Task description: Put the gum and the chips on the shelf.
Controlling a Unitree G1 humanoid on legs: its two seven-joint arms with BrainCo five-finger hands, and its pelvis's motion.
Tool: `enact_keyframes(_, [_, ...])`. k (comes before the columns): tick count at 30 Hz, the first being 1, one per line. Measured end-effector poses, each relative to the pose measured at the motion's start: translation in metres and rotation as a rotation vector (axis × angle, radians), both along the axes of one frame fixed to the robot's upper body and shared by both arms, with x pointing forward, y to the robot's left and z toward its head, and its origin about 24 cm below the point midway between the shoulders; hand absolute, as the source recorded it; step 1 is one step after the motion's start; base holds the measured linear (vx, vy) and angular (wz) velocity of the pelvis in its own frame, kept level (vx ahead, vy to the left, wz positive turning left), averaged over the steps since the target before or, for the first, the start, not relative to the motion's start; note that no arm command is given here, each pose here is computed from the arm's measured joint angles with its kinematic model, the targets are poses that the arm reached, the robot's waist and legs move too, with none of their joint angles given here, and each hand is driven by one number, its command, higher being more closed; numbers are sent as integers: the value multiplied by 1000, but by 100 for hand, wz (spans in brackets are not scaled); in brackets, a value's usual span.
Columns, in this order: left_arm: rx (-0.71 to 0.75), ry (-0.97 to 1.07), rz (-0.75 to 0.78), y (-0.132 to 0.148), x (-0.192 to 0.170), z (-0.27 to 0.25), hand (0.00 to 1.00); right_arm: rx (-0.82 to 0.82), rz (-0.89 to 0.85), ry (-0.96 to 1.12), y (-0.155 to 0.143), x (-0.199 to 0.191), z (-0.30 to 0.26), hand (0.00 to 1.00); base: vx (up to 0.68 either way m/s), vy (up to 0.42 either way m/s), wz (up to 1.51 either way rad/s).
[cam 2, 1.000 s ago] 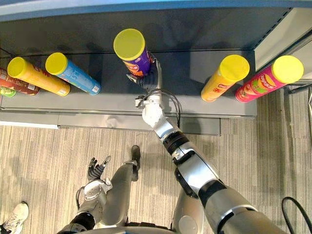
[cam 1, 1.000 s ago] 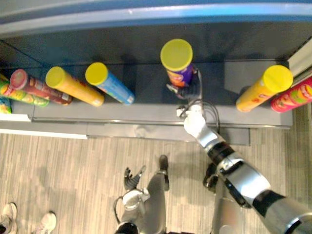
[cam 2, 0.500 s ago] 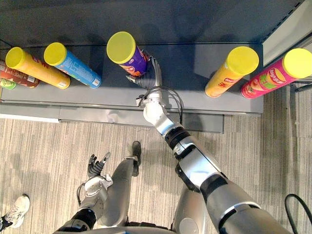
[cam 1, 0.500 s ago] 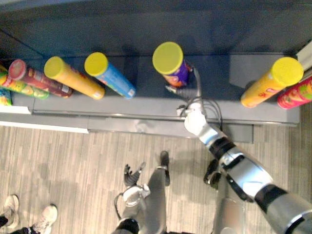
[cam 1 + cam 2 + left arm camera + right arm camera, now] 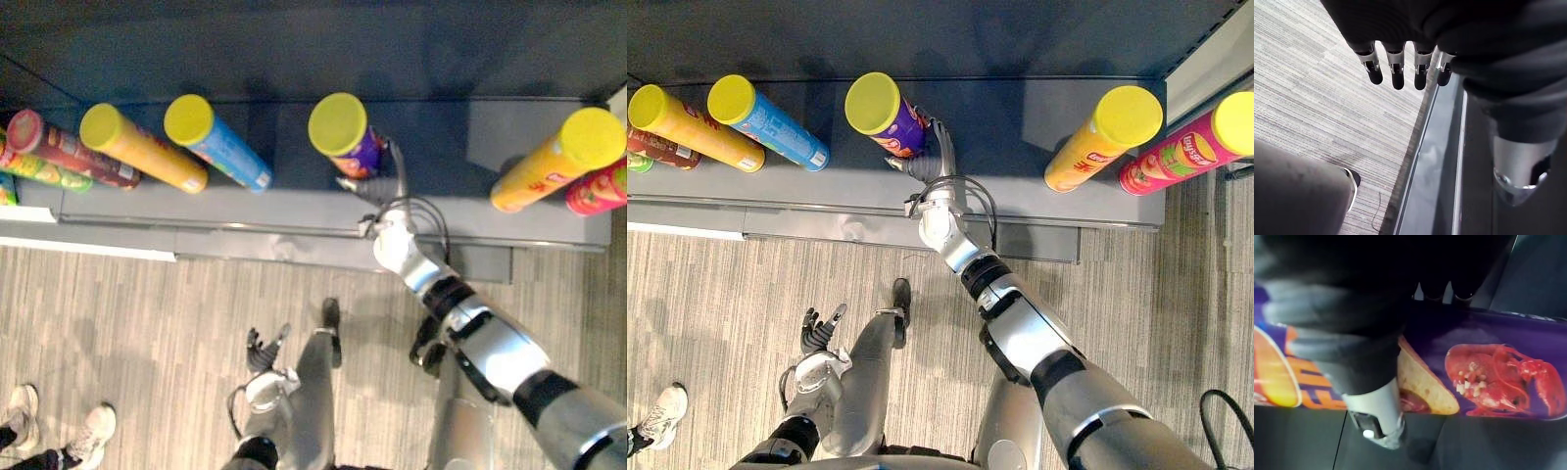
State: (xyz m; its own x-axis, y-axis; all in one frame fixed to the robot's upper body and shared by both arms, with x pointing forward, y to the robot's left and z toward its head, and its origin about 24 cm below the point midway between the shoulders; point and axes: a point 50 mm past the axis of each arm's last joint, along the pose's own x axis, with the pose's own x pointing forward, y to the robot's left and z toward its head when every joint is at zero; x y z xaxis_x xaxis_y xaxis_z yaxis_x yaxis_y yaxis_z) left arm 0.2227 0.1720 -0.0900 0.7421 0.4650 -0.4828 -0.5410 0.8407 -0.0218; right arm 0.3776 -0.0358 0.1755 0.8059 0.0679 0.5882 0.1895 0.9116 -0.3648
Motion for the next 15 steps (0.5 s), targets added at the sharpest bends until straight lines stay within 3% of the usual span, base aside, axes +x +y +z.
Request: enact_keyframes(15, [2,-11,4,-1,3,2,0,-36,-24,-26,-10,3,5,100,5,-2,0])
